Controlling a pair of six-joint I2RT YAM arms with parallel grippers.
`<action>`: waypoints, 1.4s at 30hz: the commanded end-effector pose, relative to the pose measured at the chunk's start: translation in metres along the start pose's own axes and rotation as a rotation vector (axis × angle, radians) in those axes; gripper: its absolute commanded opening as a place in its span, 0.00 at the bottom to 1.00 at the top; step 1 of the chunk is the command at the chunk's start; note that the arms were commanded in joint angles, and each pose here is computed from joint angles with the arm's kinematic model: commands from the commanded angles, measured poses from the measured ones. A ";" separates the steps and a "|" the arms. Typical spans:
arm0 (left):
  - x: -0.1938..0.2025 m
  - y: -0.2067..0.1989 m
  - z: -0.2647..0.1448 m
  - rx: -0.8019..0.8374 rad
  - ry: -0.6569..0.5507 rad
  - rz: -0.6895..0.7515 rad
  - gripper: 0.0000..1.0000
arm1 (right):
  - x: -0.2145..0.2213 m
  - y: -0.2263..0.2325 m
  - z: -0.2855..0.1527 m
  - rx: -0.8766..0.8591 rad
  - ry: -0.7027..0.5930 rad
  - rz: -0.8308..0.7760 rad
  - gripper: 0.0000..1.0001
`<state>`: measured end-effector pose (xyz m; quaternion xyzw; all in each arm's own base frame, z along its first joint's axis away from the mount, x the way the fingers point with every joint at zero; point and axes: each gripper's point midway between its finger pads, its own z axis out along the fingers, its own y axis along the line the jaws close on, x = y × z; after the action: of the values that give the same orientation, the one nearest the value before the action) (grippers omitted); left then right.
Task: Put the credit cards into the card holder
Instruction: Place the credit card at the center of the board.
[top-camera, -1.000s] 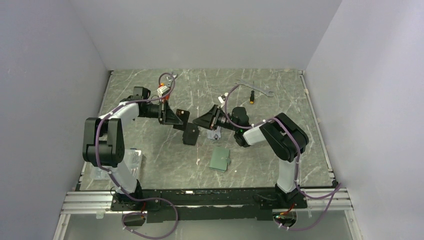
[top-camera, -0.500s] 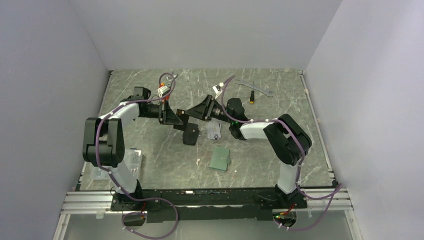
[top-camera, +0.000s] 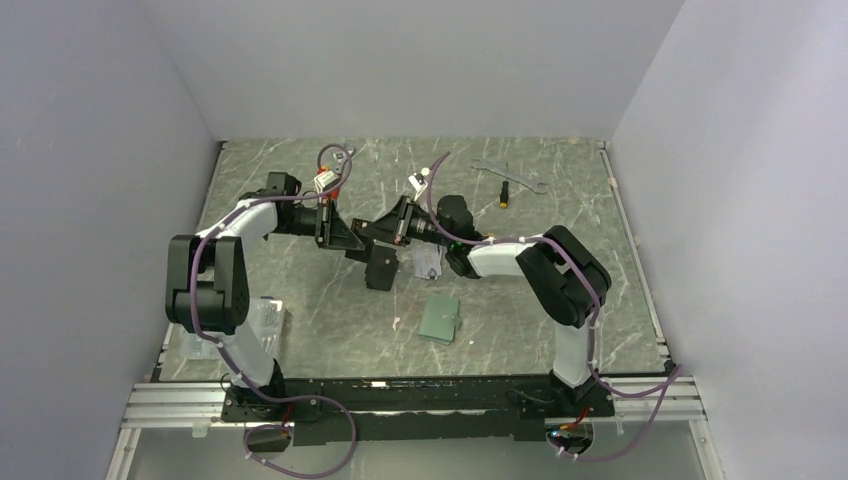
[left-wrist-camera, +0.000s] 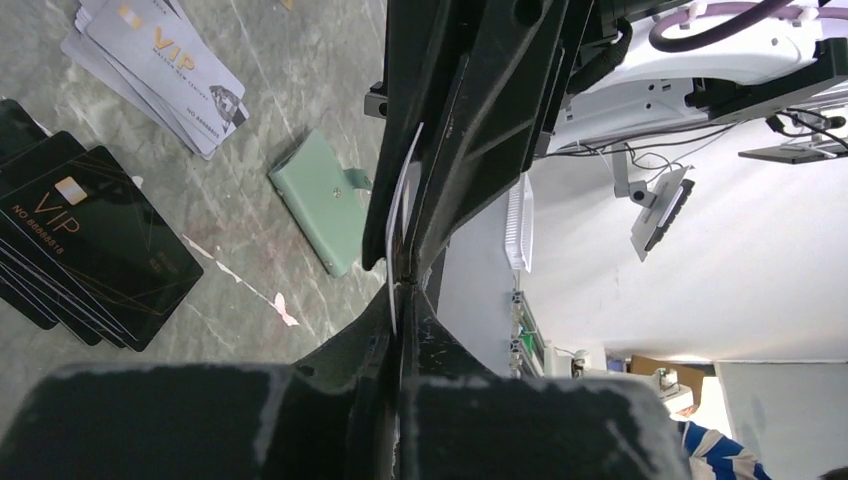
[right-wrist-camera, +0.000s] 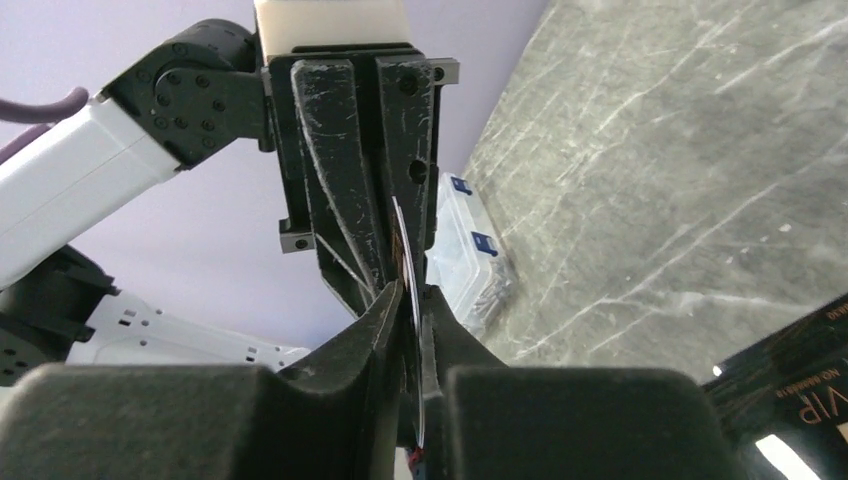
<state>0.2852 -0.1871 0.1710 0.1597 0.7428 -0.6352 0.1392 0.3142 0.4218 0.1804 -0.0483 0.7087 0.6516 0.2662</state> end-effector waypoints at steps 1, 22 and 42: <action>-0.011 -0.040 -0.003 0.116 -0.011 0.121 0.11 | -0.010 -0.001 0.004 0.009 -0.035 -0.023 0.05; -0.023 -0.095 -0.018 0.222 -0.158 0.271 0.29 | 0.005 -0.023 -0.007 0.118 -0.025 -0.032 0.31; -0.033 -0.076 -0.036 0.180 -0.225 0.252 0.07 | 0.000 0.002 -0.030 0.069 -0.066 -0.032 0.06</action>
<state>0.2758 -0.1571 0.2078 0.2397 0.7030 -0.6318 0.2217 0.2996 0.4096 0.2077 -0.0480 0.6888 0.6592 0.2978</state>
